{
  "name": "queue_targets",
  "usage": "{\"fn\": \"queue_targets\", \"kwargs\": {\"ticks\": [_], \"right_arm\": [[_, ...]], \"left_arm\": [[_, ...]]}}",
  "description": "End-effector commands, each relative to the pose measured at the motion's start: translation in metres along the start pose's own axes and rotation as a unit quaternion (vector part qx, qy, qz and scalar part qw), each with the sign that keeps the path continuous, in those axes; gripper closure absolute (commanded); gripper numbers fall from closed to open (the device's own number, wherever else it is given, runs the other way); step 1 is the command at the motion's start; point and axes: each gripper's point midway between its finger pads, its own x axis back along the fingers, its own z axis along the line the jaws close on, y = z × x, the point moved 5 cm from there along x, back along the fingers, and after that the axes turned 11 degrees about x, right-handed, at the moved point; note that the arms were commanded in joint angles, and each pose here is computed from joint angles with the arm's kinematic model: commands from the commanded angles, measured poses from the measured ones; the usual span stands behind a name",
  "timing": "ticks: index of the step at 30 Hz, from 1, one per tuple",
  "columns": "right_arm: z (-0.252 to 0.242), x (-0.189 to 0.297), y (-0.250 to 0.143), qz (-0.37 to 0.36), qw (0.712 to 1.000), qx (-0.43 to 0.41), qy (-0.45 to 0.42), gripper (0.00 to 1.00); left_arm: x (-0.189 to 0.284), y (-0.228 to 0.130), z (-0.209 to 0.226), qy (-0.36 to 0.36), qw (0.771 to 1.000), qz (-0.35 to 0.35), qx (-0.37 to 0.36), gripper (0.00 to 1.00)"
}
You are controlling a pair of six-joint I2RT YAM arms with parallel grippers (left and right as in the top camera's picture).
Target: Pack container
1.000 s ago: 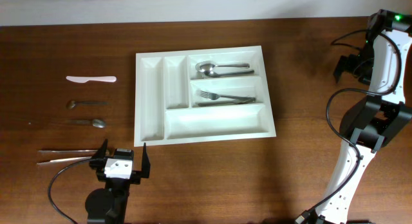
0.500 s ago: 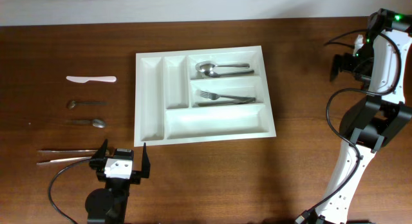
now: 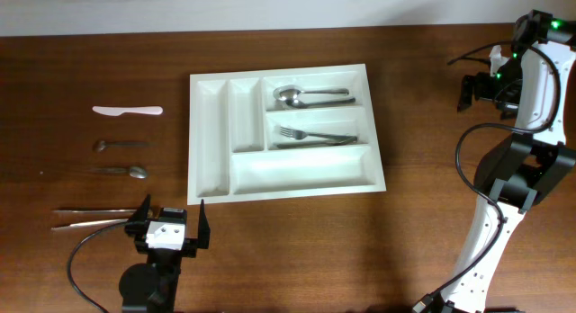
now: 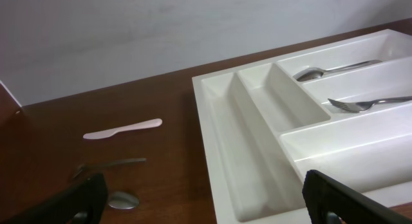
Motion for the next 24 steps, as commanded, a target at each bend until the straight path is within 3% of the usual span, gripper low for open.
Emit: {"fn": "queue_targets", "kwargs": {"ticks": [1, 16, 22, 24], "right_arm": [[-0.001, 0.013, 0.002, -0.018, 1.000, 0.007, -0.005, 0.01], [-0.001, 0.013, 0.002, -0.018, 1.000, 0.007, -0.005, 0.01], [-0.001, 0.012, 0.002, -0.018, 1.000, 0.007, -0.005, 0.01], [-0.001, 0.013, 0.002, -0.018, 1.000, 0.007, -0.006, 0.01]], "left_arm": [[0.000, -0.002, 0.001, 0.004, 1.000, -0.001, -0.006, 0.01], [0.007, 0.031, -0.006, -0.025, 0.998, -0.056, -0.007, 0.01], [0.044, 0.072, 0.029, 0.117, 0.992, -0.018, -0.034, 0.01], [0.063, 0.085, 0.039, 0.162, 0.987, 0.007, 0.001, 0.01]]}}
